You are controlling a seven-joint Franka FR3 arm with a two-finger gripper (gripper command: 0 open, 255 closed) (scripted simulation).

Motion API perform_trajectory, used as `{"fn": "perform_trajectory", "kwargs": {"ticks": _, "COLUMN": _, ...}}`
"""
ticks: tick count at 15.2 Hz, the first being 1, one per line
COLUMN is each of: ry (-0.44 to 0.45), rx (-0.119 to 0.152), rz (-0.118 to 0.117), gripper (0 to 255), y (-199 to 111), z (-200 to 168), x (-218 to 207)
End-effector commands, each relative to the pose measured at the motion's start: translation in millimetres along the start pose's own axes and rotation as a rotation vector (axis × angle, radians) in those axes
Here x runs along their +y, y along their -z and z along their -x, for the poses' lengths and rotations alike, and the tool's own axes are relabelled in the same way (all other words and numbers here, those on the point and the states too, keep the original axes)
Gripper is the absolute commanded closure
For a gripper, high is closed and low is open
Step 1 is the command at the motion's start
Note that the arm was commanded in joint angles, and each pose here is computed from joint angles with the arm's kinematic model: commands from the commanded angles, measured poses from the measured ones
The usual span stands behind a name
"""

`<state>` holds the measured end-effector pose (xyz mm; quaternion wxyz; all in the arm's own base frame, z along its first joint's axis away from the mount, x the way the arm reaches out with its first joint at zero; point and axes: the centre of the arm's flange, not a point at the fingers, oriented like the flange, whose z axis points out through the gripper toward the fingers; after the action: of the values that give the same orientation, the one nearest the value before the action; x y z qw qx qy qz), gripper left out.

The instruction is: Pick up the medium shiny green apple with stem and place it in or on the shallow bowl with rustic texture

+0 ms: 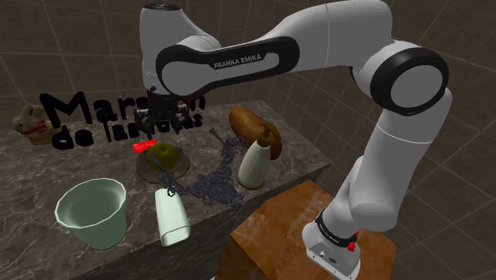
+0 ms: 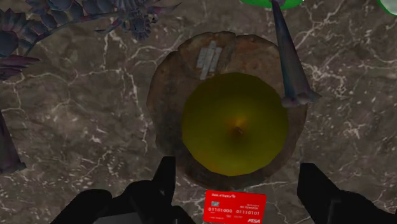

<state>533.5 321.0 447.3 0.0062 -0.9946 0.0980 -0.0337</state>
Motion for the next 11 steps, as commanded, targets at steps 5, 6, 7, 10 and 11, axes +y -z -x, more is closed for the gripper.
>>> {"fn": "perform_trajectory", "kwargs": {"ticks": 5, "ry": 0.0, "rx": 0.0, "rz": 0.0, "gripper": 0, "y": 26, "z": 0, "x": 0}}
{"fn": "perform_trajectory", "kwargs": {"ticks": 6, "ry": 0.0, "rx": 0.0, "rz": 0.0, "gripper": 0, "y": 40, "z": 0, "x": 0}}
{"fn": "perform_trajectory", "kwargs": {"ticks": 7, "ry": 0.0, "rx": 0.0, "rz": 0.0, "gripper": 0, "y": 50, "z": 0, "x": 0}}
{"fn": "perform_trajectory", "kwargs": {"ticks": 10, "ry": 0.0, "rx": 0.0, "rz": 0.0, "gripper": 0, "y": 50, "z": 0, "x": 0}}
{"fn": "perform_trajectory", "kwargs": {"ticks": 11, "ry": 0.0, "rx": 0.0, "rz": 0.0, "gripper": 0, "y": 50, "z": 0, "x": 0}}
